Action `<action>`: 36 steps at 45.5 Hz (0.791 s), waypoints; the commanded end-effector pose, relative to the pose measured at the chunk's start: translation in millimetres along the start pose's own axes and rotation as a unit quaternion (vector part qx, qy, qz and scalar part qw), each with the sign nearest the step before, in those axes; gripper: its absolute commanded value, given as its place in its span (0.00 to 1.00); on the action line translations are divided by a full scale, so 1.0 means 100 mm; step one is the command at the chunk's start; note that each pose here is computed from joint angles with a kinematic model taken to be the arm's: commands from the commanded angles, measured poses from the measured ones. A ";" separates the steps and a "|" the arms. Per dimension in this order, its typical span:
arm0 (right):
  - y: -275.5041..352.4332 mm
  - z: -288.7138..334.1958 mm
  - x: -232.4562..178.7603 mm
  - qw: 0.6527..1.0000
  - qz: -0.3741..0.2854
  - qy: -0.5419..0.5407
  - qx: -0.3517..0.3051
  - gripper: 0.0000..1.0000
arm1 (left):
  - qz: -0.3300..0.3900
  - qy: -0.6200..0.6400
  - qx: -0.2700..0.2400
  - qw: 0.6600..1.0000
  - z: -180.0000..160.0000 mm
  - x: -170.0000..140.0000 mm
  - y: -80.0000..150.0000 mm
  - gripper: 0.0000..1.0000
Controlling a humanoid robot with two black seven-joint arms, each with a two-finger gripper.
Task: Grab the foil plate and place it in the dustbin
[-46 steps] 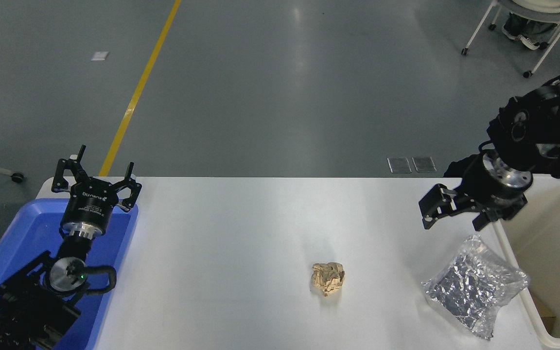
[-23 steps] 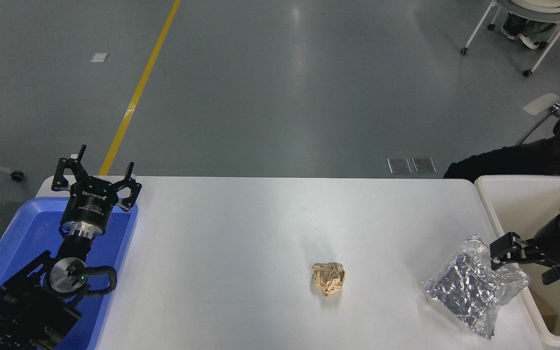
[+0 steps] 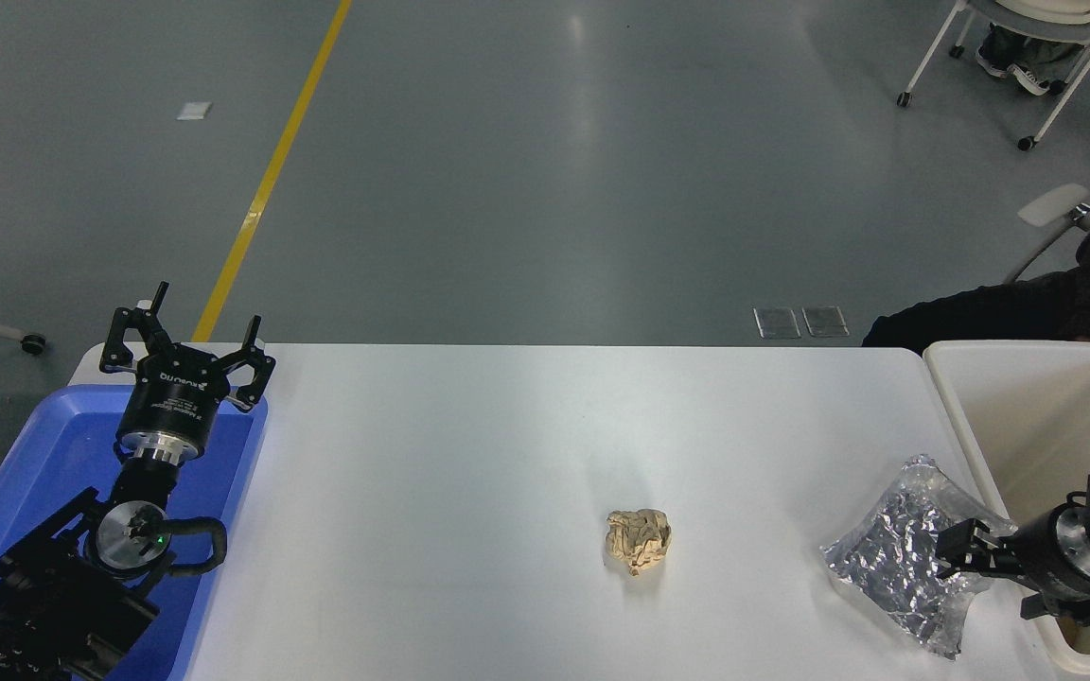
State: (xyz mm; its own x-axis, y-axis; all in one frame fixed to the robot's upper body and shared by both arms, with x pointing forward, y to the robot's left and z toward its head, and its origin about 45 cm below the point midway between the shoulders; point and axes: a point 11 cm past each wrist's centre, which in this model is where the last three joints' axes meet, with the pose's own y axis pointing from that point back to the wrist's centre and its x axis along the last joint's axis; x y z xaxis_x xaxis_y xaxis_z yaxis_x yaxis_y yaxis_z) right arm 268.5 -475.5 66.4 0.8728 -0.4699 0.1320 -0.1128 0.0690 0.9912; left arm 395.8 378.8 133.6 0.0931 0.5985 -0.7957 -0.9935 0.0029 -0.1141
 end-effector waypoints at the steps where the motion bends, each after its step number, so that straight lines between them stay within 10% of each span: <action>1: -0.11 0.02 0.01 1.000 0.030 0.000 -0.007 0.00 | 0.001 0.000 0.000 1.000 0.00 0.00 0.00 1.00; 36: 1.11 -0.19 0.69 0.995 0.085 0.042 0.017 0.00 | -0.001 0.000 0.001 1.000 -0.01 0.00 0.00 1.00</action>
State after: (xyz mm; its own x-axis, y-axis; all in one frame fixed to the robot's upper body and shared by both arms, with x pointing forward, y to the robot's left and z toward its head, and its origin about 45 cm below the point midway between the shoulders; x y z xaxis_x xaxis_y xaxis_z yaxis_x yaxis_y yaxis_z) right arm 298.4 -482.6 109.3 0.8716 -0.4277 0.2396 -0.2152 0.1054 0.9709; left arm 395.8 378.4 133.4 0.0936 0.5986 -0.7956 -0.9935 0.0043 -0.1137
